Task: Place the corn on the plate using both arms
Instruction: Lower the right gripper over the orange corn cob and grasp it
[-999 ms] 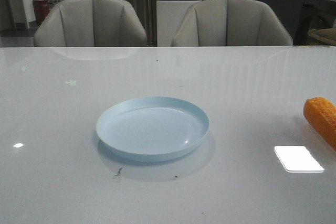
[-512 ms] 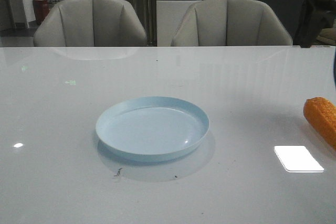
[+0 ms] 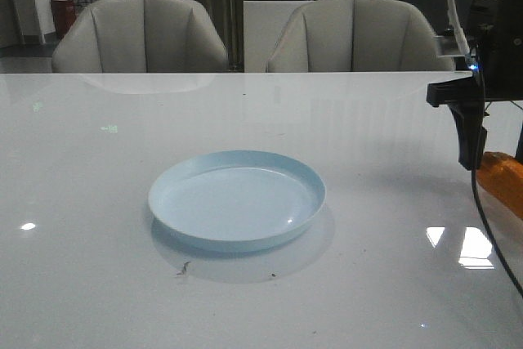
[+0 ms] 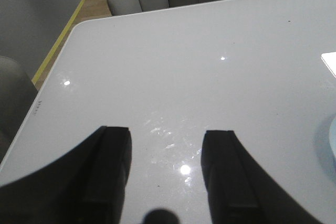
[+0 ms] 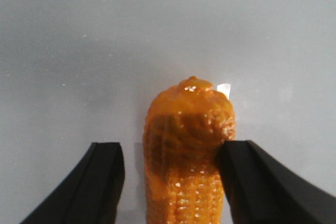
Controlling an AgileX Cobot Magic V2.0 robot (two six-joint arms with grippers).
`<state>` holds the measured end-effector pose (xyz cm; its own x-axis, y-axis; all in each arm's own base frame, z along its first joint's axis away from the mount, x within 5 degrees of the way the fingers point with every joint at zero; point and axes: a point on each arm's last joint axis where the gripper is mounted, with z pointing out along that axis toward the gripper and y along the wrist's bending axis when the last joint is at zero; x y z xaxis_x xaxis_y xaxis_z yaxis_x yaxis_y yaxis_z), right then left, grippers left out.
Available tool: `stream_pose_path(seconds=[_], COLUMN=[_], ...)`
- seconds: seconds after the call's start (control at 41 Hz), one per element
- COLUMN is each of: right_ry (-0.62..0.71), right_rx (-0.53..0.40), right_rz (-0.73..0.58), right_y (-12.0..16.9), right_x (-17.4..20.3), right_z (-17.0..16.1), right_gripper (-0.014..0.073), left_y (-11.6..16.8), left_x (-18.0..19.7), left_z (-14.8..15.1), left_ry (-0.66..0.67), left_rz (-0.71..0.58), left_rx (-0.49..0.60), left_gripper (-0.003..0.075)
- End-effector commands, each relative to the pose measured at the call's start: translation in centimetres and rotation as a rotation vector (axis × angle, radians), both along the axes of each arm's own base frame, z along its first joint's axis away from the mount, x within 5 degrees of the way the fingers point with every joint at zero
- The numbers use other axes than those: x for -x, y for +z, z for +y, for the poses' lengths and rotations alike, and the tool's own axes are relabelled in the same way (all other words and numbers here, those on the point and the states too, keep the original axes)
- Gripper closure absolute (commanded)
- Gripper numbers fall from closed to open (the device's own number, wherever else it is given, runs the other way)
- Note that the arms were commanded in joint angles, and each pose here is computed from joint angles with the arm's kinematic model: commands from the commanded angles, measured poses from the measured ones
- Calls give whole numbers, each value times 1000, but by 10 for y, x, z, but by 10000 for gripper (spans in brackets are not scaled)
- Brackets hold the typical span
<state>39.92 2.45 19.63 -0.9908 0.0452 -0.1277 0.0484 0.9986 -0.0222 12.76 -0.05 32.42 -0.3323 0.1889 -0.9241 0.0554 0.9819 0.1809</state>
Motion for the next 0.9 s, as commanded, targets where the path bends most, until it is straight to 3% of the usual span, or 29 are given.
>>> stream_pose_path(seconds=[0.0,0.56,0.755,0.877], right_ry=[-29,-38,-14,-14], right_rx=[0,34,38,37], right_rz=[-37,29,89,75], right_y=[19,8,-6,-4], right_x=[0,1,0,-1], right_z=[-5,-25,-25,-25], right_gripper=[88,107,321,558], left_y=[18,21,21,21], left_x=[-1,-2,-2,-2], left_z=[0,-1,-1,-1], left_ry=[-2,-6,-6,-6], left_rz=[-119,-149,-149,-149], left_rx=[16,17,17,17], left_gripper=[340,340,340,340])
